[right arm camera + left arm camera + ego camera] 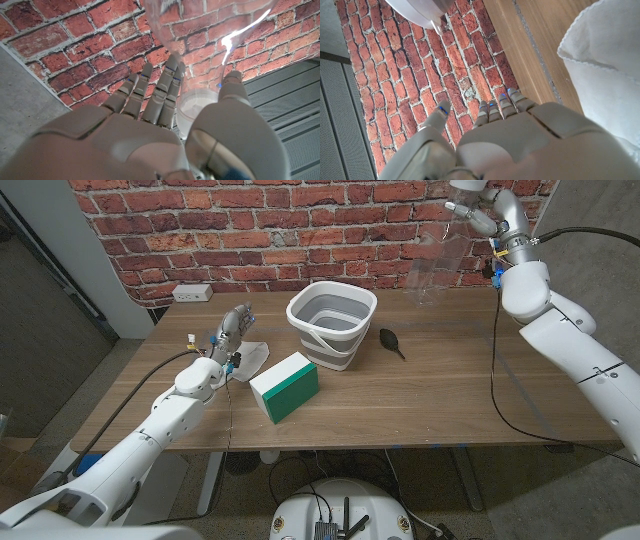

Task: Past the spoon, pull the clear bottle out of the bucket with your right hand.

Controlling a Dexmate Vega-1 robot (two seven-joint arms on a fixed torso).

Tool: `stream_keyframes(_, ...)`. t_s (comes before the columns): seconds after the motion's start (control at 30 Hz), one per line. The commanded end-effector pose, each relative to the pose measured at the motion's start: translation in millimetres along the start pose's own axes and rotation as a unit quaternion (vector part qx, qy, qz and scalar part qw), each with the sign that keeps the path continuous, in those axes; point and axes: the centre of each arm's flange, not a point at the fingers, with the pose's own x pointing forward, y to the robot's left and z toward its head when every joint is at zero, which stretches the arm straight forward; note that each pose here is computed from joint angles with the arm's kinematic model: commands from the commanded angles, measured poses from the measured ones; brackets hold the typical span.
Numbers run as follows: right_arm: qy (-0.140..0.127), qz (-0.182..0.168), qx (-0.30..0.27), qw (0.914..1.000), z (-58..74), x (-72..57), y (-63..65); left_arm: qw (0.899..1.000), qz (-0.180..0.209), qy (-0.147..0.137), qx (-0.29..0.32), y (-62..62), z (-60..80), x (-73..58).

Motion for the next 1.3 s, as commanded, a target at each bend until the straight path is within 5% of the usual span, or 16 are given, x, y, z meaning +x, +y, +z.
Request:
stream_keyframes(0.03,0.016,0.014,-0.002,0.9998,-18.1,-8.6,8.5,1.000,0.002,0.001,-0.005,0.7,-1.8,0.6)
stream_keyframes(0.4,0.029,0.016,0.008,0.9994,-31.8,-19.3,25.2,1.000,-0.008,-0.001,-0.004,-2.0,0.9,4.5)
stream_keyframes(1.3,0.029,0.021,-0.048,0.9982,-36.5,-38.2,74.7,1.000,-0.007,-0.001,-0.008,-0.8,-2.2,1.1)
